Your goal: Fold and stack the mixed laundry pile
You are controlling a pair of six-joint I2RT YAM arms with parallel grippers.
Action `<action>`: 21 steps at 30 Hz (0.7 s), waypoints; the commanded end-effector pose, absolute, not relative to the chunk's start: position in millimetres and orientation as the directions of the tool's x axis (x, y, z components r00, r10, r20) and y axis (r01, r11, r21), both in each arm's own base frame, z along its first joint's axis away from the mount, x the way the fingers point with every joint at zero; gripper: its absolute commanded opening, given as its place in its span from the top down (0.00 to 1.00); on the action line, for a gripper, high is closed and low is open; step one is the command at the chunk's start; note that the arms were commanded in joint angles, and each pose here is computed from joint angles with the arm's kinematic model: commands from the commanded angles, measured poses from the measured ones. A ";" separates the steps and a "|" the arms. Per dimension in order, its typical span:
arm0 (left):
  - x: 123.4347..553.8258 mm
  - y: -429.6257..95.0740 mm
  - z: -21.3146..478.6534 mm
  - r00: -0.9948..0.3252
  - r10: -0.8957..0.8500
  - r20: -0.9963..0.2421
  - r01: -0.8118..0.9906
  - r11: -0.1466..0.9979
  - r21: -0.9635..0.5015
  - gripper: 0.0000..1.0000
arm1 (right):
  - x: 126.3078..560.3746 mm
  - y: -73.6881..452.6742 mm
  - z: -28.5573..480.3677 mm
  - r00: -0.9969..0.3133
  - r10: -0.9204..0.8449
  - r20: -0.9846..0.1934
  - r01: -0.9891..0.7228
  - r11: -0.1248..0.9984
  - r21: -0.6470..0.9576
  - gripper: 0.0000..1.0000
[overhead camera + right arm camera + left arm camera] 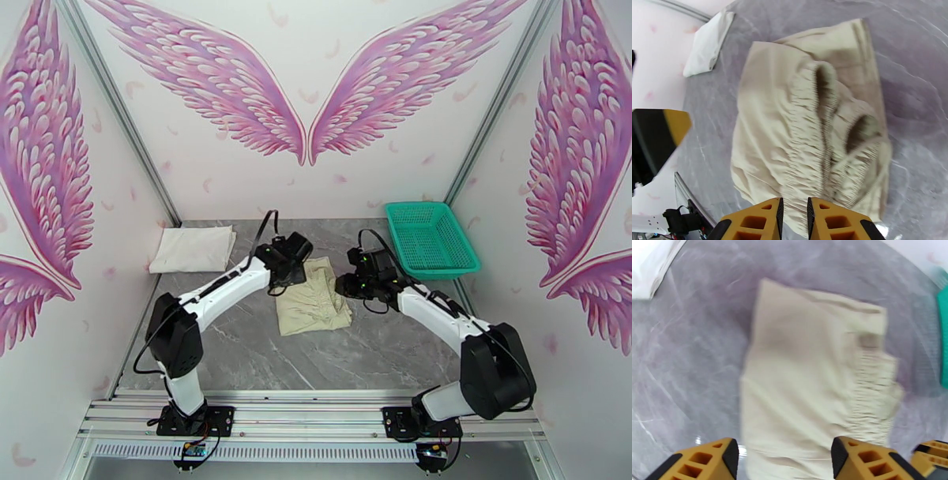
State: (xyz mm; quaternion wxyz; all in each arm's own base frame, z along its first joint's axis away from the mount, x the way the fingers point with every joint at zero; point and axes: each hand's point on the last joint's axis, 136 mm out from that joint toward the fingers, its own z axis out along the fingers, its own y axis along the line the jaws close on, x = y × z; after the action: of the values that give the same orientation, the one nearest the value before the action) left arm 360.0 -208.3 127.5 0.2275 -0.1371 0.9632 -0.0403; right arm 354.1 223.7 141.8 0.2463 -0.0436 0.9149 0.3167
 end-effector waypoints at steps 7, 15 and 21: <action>359.4 -195.2 66.0 -0.892 -0.313 -0.326 -0.180 0.908 -0.378 0.05 | 376.7 218.7 57.4 -0.942 -0.008 -0.334 -0.166 0.880 0.446 0.79; 371.0 -213.1 46.6 -0.883 -0.366 -0.294 -0.174 0.837 -0.519 0.03 | 373.4 206.2 10.8 -0.969 -0.001 -0.247 -0.103 0.911 0.399 0.82; 381.3 -223.0 29.0 -0.875 -0.420 -0.242 -0.211 0.779 -0.590 0.02 | 376.9 200.1 12.6 -0.967 0.009 -0.254 -0.094 0.916 0.391 0.83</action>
State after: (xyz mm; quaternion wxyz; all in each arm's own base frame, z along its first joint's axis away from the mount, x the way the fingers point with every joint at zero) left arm 371.7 -209.3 36.4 0.1847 -0.1634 0.9387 -0.2408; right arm 377.0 217.5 31.3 0.1407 -0.0338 0.9597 0.2411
